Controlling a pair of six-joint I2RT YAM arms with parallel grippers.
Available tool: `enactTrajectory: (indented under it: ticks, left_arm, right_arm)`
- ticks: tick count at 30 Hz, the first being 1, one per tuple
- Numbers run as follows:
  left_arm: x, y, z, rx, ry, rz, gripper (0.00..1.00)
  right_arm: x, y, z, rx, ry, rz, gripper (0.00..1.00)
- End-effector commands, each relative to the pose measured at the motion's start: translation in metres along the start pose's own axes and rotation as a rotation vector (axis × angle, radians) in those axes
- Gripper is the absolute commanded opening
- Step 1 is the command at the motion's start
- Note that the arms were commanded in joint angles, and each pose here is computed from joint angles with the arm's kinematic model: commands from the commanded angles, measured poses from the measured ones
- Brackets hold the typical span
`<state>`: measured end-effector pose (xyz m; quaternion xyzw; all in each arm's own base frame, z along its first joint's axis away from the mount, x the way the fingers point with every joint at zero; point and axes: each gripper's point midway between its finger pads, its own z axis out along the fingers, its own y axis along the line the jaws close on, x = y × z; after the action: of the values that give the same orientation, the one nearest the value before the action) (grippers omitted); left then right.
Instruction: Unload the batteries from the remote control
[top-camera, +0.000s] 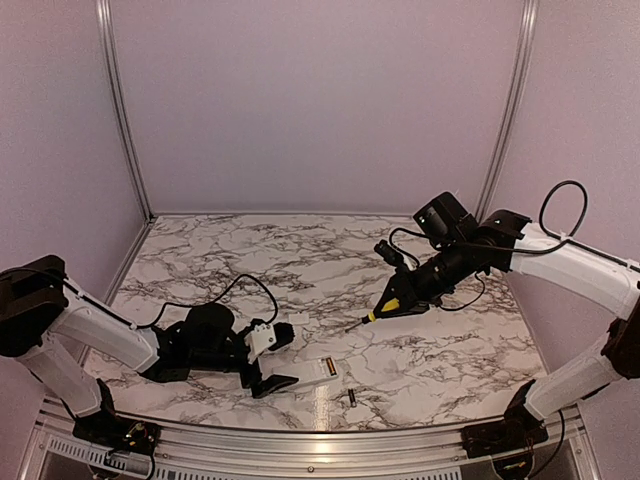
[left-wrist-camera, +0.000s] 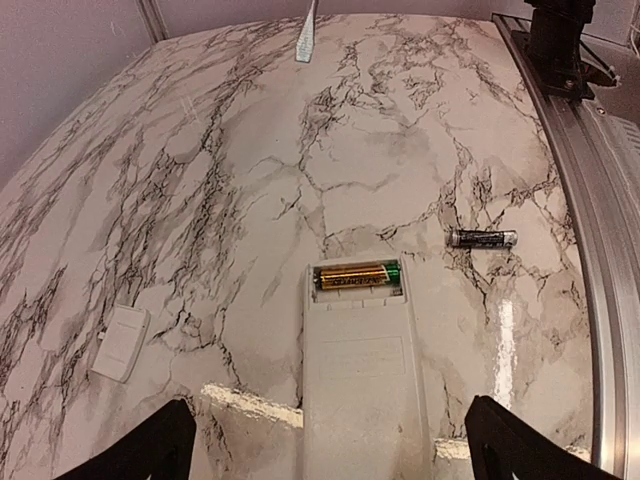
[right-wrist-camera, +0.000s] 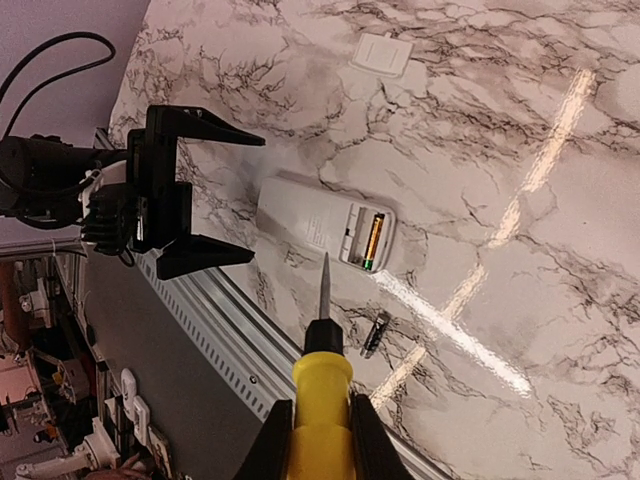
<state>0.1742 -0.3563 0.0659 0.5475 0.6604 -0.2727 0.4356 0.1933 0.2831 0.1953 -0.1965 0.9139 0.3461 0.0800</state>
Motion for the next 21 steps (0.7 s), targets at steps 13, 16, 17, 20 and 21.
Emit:
enactTrajectory:
  ticks: [13, 16, 17, 20, 21]
  left_arm:
    - [-0.059, 0.06, -0.047, -0.28, -0.138, -0.192, 0.99]
    - [-0.068, 0.079, -0.062, -0.347, -0.208, -0.259, 0.99]
    - [-0.071, 0.08, -0.064, -0.349, -0.207, -0.252, 0.99]
    - [-0.07, 0.076, -0.055, -0.305, -0.123, -0.184, 0.99]
    - [-0.066, 0.073, -0.051, -0.284, -0.077, -0.168, 0.99]
  right_arm:
    - [-0.012, -0.003, 0.008, 0.024, -0.016, -0.031, 0.0]
    - [-0.014, -0.003, 0.008, 0.028, -0.019, -0.03, 0.0]
    - [-0.014, -0.003, 0.007, 0.031, -0.021, -0.031, 0.0]
    - [-0.015, -0.003, 0.006, 0.034, -0.027, -0.031, 0.0]
    - [-0.015, -0.003, 0.006, 0.036, -0.028, -0.03, 0.0]
